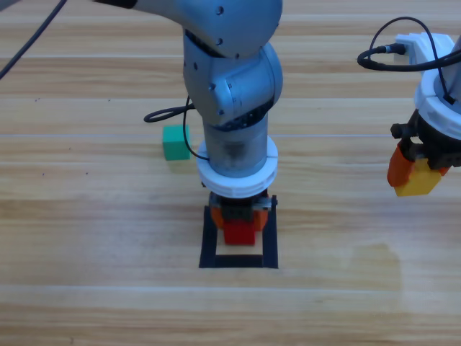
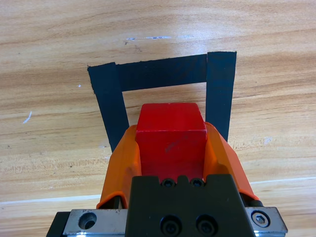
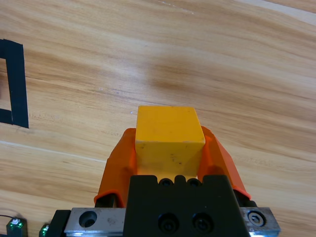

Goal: Stack the blocks in the rectangular block: red at the bottom, yellow in the middle, green on top

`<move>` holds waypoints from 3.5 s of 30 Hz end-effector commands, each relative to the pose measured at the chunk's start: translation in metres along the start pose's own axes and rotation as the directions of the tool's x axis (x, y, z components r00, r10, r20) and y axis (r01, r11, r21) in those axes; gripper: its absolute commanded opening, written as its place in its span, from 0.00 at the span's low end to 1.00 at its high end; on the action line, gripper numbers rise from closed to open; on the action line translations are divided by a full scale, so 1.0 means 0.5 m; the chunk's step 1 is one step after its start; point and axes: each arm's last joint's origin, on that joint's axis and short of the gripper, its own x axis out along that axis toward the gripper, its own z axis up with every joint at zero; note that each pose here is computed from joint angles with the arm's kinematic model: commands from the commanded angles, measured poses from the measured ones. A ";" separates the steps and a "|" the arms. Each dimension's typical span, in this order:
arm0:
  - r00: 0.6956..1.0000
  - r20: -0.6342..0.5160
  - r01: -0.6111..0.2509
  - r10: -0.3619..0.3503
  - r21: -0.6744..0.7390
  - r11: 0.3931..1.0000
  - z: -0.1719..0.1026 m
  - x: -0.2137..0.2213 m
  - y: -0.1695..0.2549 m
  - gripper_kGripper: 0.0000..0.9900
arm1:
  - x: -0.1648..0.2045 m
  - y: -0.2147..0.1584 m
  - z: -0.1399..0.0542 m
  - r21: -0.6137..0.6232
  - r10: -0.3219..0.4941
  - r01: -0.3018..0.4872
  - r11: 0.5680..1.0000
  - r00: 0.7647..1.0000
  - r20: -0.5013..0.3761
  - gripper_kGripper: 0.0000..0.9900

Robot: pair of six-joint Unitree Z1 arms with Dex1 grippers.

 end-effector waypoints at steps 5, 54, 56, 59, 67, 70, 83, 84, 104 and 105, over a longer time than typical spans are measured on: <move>0.999 -0.040 -0.018 0.016 -0.054 0.998 0.002 0.046 -0.001 0.04 | 0.035 0.023 -0.015 -0.017 -0.013 0.012 1.000 0.999 -0.043 0.00; 0.997 -0.052 -0.064 0.063 -0.010 0.998 -0.042 0.074 -0.008 0.41 | 0.023 0.040 -0.025 -0.033 -0.004 0.003 0.999 1.000 -0.023 0.00; 0.996 -0.053 -0.069 0.068 -0.016 0.998 -0.045 0.073 -0.004 0.84 | 0.022 0.040 -0.025 -0.033 -0.005 0.004 0.999 1.000 -0.021 0.00; 0.996 -0.049 -0.070 0.069 -0.012 0.997 -0.045 0.071 -0.003 1.00 | 0.022 0.040 -0.025 -0.033 -0.004 0.003 0.999 1.000 -0.020 0.00; 0.998 -0.026 -0.053 0.052 -0.010 0.999 -0.046 0.042 0.002 1.00 | 0.014 0.038 -0.027 -0.033 -0.003 0.003 0.999 1.000 -0.008 0.00; 0.999 -0.011 -0.039 0.039 -0.004 0.999 -0.046 0.023 0.005 1.00 | 0.010 0.037 -0.027 -0.033 -0.006 0.006 0.999 1.000 0.000 0.00; 0.966 0.208 0.141 -0.154 0.074 0.987 -0.011 -0.300 0.056 1.00 | -0.014 0.031 -0.034 -0.018 -0.008 0.009 1.000 0.999 0.035 0.00; 0.962 0.226 0.139 -0.153 0.076 0.987 -0.010 -0.324 0.075 1.00 | -0.017 0.030 -0.035 -0.016 -0.008 0.009 1.000 0.999 0.038 0.00; 0.894 0.289 0.112 -0.343 0.597 0.794 0.032 -0.412 0.508 1.00 | -0.068 0.152 -0.099 -0.042 0.038 -0.038 0.998 0.999 0.016 0.00; 0.888 0.282 0.121 -0.364 0.618 0.776 0.036 -0.406 0.527 1.00 | -0.064 0.179 -0.093 -0.031 0.014 -0.015 0.999 1.000 -0.009 0.00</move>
